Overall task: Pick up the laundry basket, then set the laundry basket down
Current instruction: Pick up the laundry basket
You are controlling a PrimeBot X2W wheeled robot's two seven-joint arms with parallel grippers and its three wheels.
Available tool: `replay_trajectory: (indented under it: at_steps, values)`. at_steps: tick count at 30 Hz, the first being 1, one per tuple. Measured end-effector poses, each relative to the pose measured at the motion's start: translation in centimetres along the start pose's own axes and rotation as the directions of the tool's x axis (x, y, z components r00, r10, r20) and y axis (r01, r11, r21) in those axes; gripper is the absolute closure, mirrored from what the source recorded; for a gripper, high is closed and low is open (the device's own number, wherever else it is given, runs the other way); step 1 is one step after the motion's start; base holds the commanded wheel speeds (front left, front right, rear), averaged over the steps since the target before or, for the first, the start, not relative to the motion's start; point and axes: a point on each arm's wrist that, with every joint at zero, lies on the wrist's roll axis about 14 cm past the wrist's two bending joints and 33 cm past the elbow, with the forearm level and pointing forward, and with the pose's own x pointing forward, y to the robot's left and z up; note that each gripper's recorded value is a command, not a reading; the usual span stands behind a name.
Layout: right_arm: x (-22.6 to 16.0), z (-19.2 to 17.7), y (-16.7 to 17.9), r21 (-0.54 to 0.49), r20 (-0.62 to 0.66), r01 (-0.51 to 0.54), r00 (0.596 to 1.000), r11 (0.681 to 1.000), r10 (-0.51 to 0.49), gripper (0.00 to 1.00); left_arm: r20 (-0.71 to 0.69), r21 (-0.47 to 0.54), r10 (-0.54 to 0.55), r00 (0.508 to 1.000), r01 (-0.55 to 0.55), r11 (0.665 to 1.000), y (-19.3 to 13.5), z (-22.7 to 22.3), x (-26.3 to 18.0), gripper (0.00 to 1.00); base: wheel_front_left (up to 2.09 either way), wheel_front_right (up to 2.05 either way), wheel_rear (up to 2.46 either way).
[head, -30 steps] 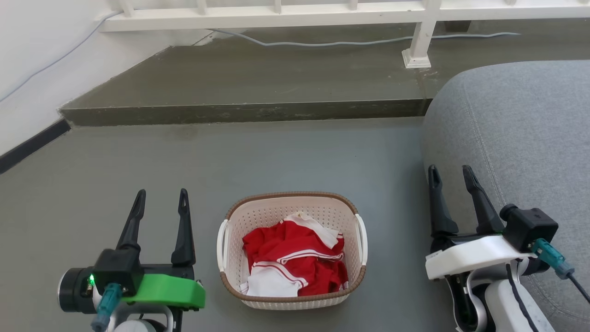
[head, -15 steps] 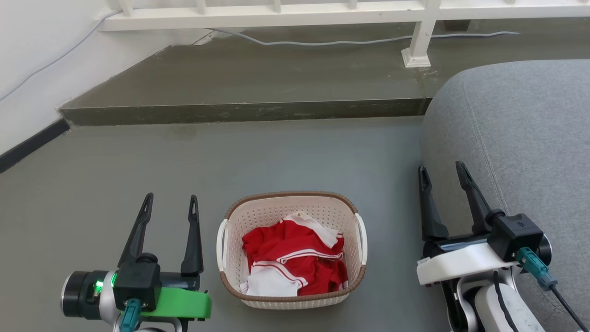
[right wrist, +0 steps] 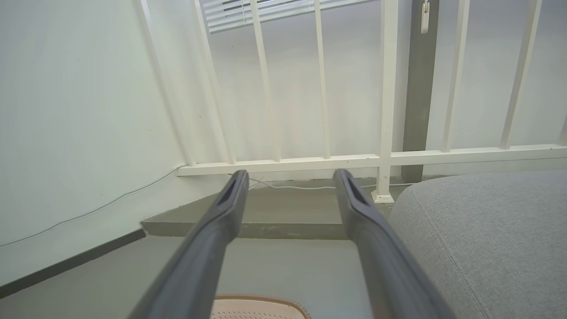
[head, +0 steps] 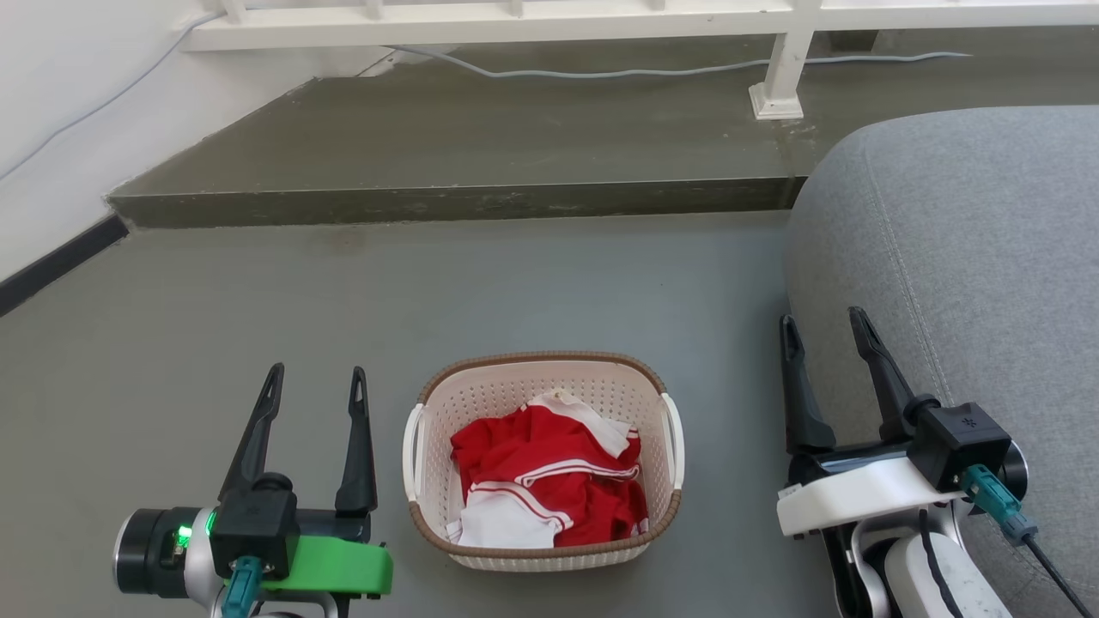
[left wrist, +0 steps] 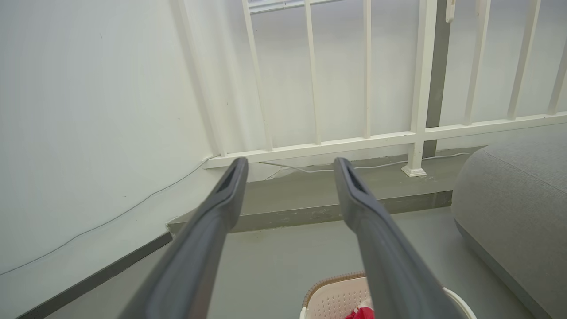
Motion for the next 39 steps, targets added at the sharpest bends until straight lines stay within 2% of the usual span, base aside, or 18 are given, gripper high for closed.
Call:
replay_trajectory:
  at_steps: [20,28,39]
  values:
    - [0.4,-1.1,-0.3,0.004,-0.031,0.008,0.999,1.000,-0.008,0.00,-0.029,-0.006,0.006,1.000,-0.007,1.000,0.3,-1.1,0.5,0.00,0.00,0.00,0.00]
    - [2.1,-2.0,-0.6,0.007,-0.044,0.011,0.999,1.000,-0.010,0.00,-0.063,-0.025,0.012,0.998,-0.013,1.000,0.5,-2.7,1.7,0.00,0.00,0.00,0.00]
    - [4.9,-7.2,-2.5,-0.017,-0.158,0.041,0.986,0.999,-0.043,0.00,-0.197,-0.055,-0.019,0.980,0.008,0.998,0.0,-8.7,4.6,0.00,0.00,0.00,0.00]
